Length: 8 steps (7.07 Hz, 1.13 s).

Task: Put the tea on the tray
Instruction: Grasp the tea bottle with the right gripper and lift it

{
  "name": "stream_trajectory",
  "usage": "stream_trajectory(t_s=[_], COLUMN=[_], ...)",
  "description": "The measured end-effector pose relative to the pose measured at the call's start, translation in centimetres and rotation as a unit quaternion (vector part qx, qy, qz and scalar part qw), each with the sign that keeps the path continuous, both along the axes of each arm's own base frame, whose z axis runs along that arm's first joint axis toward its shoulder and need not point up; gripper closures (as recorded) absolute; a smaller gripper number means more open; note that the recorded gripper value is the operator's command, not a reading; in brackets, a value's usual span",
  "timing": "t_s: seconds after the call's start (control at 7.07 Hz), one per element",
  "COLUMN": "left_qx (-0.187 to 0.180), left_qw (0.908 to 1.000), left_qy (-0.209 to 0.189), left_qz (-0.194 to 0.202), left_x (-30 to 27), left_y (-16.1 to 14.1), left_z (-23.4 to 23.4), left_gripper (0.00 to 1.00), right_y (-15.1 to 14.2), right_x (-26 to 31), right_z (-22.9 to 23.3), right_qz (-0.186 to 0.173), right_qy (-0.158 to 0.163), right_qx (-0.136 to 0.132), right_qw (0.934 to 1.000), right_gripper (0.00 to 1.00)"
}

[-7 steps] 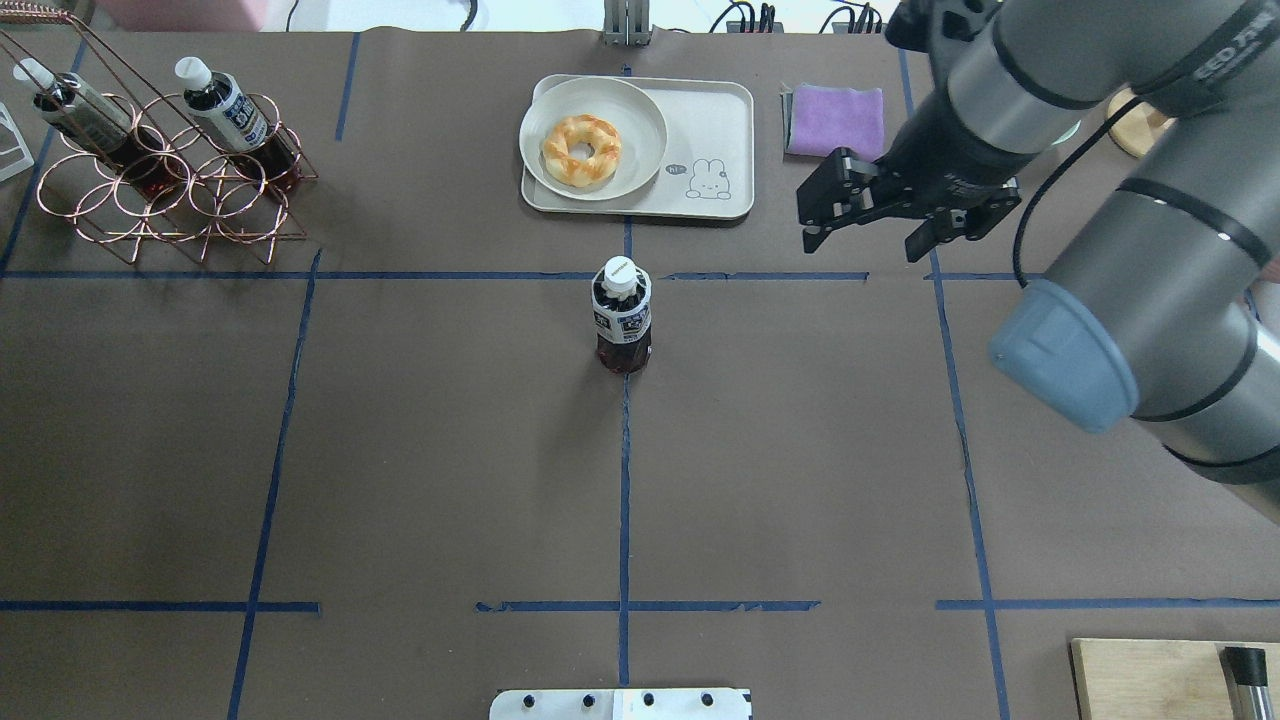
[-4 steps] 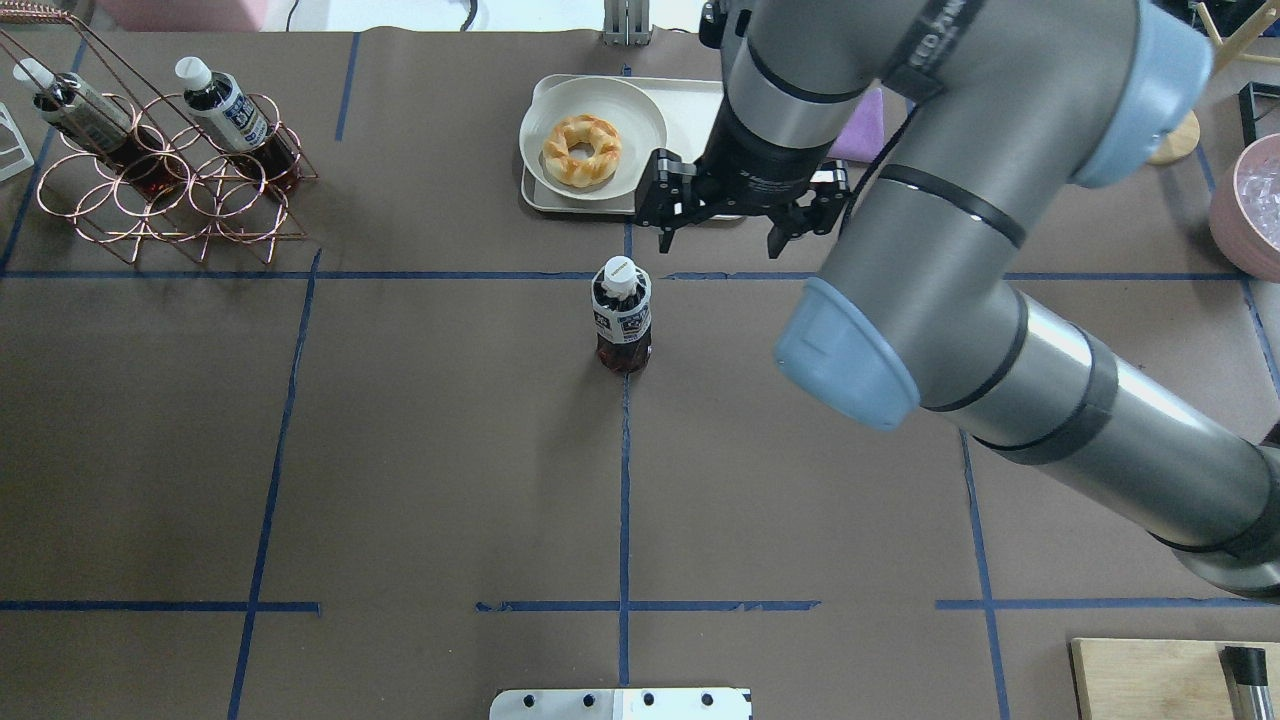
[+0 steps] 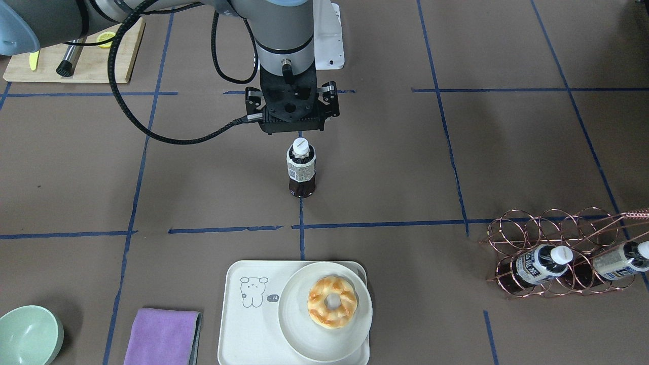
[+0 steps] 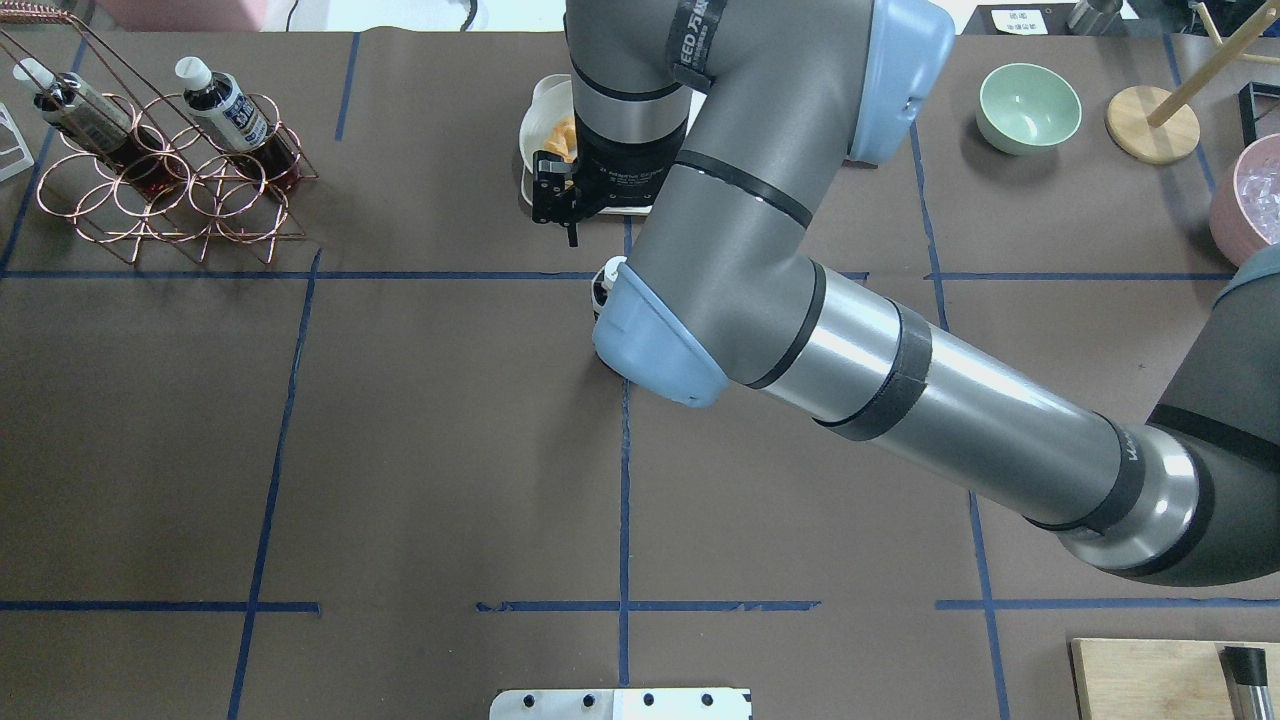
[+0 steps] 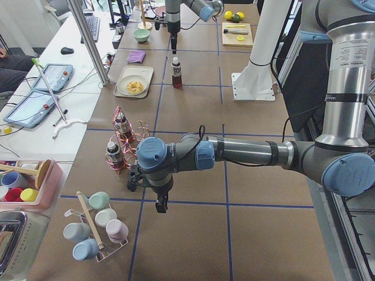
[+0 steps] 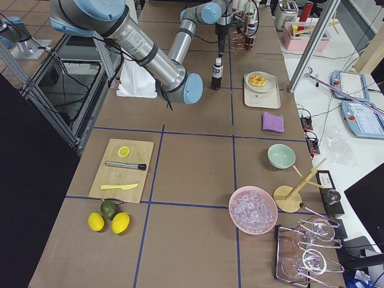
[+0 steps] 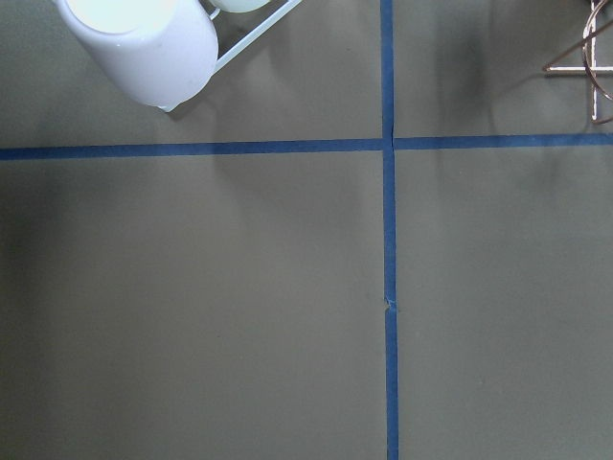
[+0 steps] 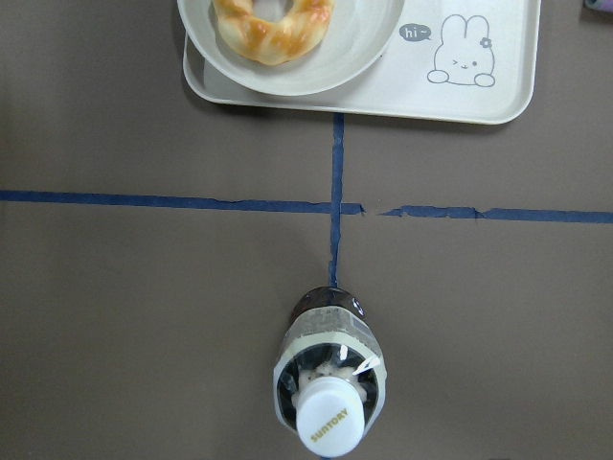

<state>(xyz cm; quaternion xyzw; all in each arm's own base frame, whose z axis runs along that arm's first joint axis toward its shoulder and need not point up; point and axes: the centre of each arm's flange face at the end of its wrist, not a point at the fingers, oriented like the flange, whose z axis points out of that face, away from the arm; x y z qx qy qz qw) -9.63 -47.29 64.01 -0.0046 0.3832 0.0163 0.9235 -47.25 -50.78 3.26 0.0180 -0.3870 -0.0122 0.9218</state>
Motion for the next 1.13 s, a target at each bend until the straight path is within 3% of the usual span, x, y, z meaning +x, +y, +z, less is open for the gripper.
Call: stream_trajectory(t_s=[0.57,1.13], left_qx=[0.006,0.008], left_qw=[1.0000,1.0000], left_qy=[0.000,-0.001], left_qz=[0.000,0.000], left_x=[0.0,0.0], left_y=[-0.1,-0.2], left_z=[0.4,0.5], left_gripper=[0.00,0.00], right_y=[-0.9,-0.6], right_x=[-3.1,-4.2], right_z=[1.6,2.8], right_qz=[-0.007,-0.014], right_qy=[0.012,0.017], right_qx=[0.002,-0.002], right_qw=[0.9999,0.9998], right_gripper=[0.19,0.27])
